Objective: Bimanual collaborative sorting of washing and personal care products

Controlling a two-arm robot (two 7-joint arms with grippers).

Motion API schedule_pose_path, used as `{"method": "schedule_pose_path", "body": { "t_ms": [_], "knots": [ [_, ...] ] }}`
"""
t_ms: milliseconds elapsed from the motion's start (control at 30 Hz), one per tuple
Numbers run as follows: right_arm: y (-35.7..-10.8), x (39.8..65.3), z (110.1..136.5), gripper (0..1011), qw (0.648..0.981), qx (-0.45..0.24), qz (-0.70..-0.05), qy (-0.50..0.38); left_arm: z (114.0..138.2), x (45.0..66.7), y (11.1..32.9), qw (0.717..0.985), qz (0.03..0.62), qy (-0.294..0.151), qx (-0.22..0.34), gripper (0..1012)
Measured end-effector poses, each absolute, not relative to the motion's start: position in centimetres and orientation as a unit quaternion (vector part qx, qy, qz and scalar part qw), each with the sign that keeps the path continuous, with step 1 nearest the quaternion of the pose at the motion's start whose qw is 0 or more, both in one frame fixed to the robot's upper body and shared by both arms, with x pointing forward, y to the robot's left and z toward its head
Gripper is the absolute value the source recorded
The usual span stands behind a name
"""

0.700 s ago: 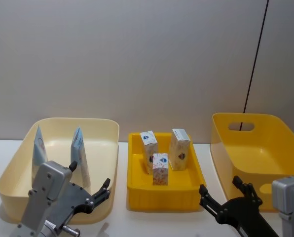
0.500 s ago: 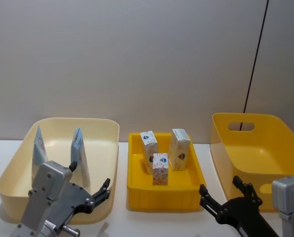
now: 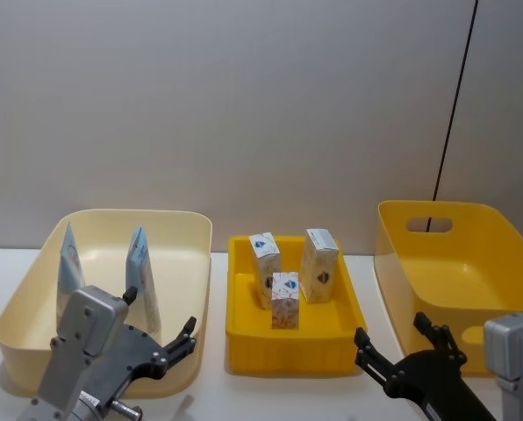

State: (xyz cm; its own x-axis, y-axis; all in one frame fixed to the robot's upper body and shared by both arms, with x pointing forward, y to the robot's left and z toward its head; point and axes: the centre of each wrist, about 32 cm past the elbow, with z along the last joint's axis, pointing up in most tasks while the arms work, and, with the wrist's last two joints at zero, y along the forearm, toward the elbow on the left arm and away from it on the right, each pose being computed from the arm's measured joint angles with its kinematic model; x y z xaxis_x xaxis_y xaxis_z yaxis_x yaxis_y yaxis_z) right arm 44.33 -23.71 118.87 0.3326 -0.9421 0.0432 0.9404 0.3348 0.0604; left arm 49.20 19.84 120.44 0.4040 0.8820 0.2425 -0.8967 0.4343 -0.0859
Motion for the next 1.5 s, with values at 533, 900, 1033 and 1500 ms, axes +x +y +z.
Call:
{"method": "schedule_pose_path", "body": {
  "t_ms": [533, 900, 1033, 1500],
  "knots": [
    [-23.7, 44.3, 118.9, 1000, 0.816, 0.012, -0.577, -0.035, 120.4, 49.2, 19.8, 0.837, 0.531, -0.126, 0.029, 1000],
    [-23.7, 44.3, 118.9, 1000, 0.816, 0.012, -0.577, -0.035, 120.4, 49.2, 19.8, 0.837, 0.531, -0.126, 0.029, 1000],
    [-23.7, 44.3, 118.9, 1000, 0.816, 0.012, -0.577, -0.035, 120.5, 49.2, 19.9, 0.837, 0.531, -0.126, 0.029, 999],
    [-23.7, 44.3, 118.9, 1000, 0.816, 0.012, -0.577, -0.035, 121.2, 50.5, 20.9, 0.842, 0.531, -0.089, 0.019, 1000]
  ]
}}
